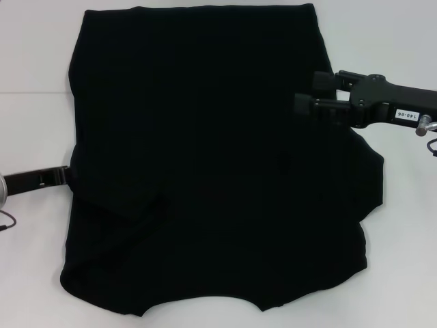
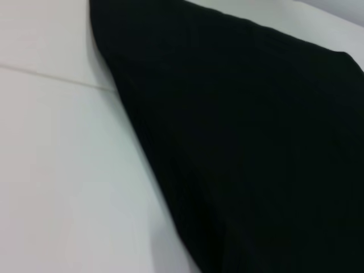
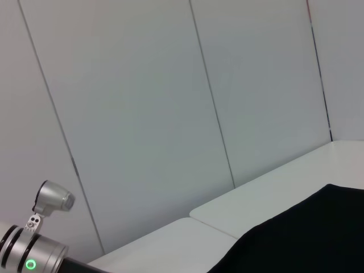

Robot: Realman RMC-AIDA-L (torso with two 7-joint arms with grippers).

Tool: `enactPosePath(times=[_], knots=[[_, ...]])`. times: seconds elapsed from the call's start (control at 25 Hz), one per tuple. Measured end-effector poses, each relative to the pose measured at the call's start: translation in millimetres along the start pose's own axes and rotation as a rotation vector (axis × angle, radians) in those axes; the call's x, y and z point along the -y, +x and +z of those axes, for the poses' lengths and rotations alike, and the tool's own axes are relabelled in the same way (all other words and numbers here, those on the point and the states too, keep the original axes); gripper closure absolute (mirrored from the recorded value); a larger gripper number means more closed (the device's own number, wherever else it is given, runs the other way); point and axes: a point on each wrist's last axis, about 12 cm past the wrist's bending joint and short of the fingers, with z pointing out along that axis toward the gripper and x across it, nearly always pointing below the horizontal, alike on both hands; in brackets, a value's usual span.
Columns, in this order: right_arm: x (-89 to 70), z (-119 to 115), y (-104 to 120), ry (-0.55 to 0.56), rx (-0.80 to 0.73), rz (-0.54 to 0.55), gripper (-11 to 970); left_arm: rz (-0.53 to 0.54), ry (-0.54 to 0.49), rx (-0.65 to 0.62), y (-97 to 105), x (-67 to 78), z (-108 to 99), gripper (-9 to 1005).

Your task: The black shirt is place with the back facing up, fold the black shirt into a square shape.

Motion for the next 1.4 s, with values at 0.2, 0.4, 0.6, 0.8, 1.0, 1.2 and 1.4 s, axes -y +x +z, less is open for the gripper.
enactPosePath(times=[0.2,0.4,0.6,0.8,1.0,1.2,1.4], knots=[[0.6,-0.3,-0.2,0.004,0.000,-0.001,174,0.017,0.039,0.007,-12.9,6.8,1.1,982],[0.7,-0.7,0.6,0.006,0.000,0.001,176,0.047,0.086,0.006,-26.3,21.0,8.3,982],[0.7,-1.4,1.6,0.009,-0.001,0.004,177,0.065,0.120,0.003,-33.9,34.6,17.4,981],[1.2,-1.9,1.3,0.011,0.000,0.003,178,0.097,0.128,-0.006,-38.6,45.5,27.2,981],[1.7,-2.3,1.0,0.014,-0.001,0.001,179,0.114,0.125,-0.005,-41.9,51.4,31.5,981],[2.0,-2.7,0.8,0.015,0.000,0.000,181,0.117,0.143,-0.002,-45.2,58.7,35.8,980],[2.4,-1.9,-1.1,0.014,0.001,-0.004,182,0.113,0.176,0.008,-49.3,71.0,42.6,980]])
